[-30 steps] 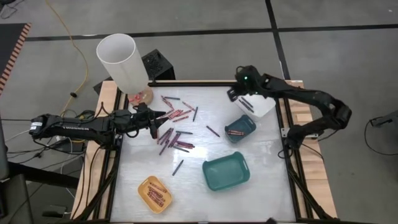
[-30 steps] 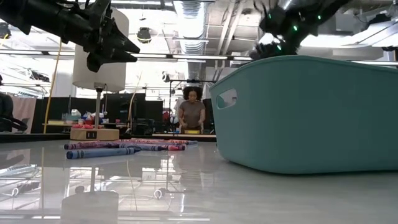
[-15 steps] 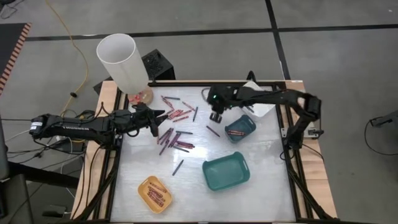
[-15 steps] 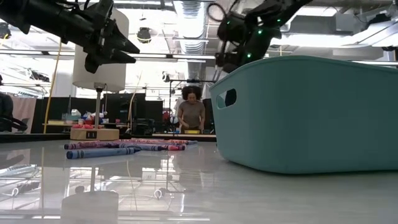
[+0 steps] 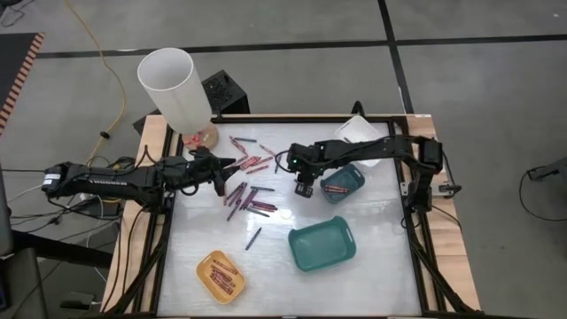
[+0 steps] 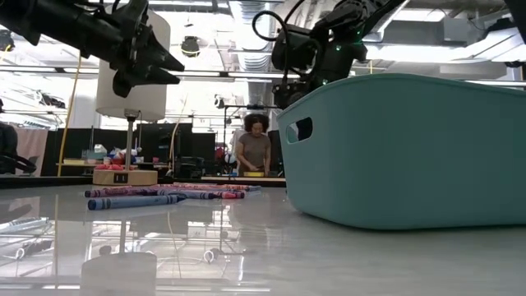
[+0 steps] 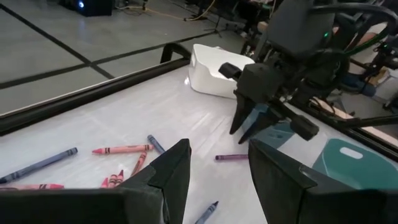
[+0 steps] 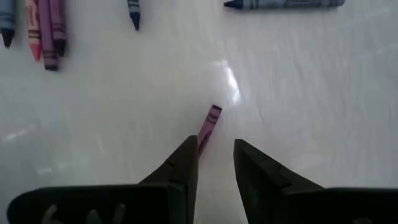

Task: Sort crayons
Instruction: Put the purple crayon into the blue bin

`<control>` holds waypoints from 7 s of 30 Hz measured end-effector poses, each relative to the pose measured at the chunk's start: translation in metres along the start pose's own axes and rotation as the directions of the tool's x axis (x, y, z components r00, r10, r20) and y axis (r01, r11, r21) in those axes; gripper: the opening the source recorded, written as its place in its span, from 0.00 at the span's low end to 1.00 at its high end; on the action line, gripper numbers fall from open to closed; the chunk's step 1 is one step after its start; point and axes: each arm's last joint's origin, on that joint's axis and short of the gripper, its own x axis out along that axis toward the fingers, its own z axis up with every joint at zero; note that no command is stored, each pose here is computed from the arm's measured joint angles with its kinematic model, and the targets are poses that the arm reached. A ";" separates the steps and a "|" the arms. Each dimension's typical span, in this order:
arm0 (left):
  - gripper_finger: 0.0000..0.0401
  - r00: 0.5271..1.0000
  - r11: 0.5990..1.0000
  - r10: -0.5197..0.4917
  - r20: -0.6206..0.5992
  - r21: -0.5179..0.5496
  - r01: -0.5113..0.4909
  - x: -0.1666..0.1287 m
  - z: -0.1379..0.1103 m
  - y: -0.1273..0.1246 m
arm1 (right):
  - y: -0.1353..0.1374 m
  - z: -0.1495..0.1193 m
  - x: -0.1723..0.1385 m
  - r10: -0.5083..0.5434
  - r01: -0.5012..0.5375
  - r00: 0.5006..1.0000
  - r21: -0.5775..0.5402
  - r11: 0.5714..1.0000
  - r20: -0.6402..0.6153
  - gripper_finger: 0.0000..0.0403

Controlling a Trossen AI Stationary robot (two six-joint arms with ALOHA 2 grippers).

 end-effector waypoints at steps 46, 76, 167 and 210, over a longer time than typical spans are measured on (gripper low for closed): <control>0.38 0.998 0.998 0.056 0.024 -0.030 -0.056 0.000 0.001 0.002 | 0.008 -0.030 0.031 -0.068 0.066 0.997 0.059 0.996 0.034 0.28; 0.38 0.998 0.998 0.057 0.017 -0.042 -0.057 0.000 0.000 0.002 | 0.007 -0.029 0.034 -0.052 0.044 0.994 0.084 0.996 0.094 0.28; 0.38 1.000 1.000 0.011 -0.005 -0.015 -0.011 0.000 -0.001 0.001 | 0.068 -0.029 -0.115 0.087 -0.101 0.994 -0.225 0.969 -0.073 0.00; 0.38 1.000 1.000 -0.003 -0.019 -0.026 0.002 0.000 -0.002 0.000 | 0.145 -0.126 -0.020 0.199 -0.237 0.968 -0.291 0.927 -0.154 0.01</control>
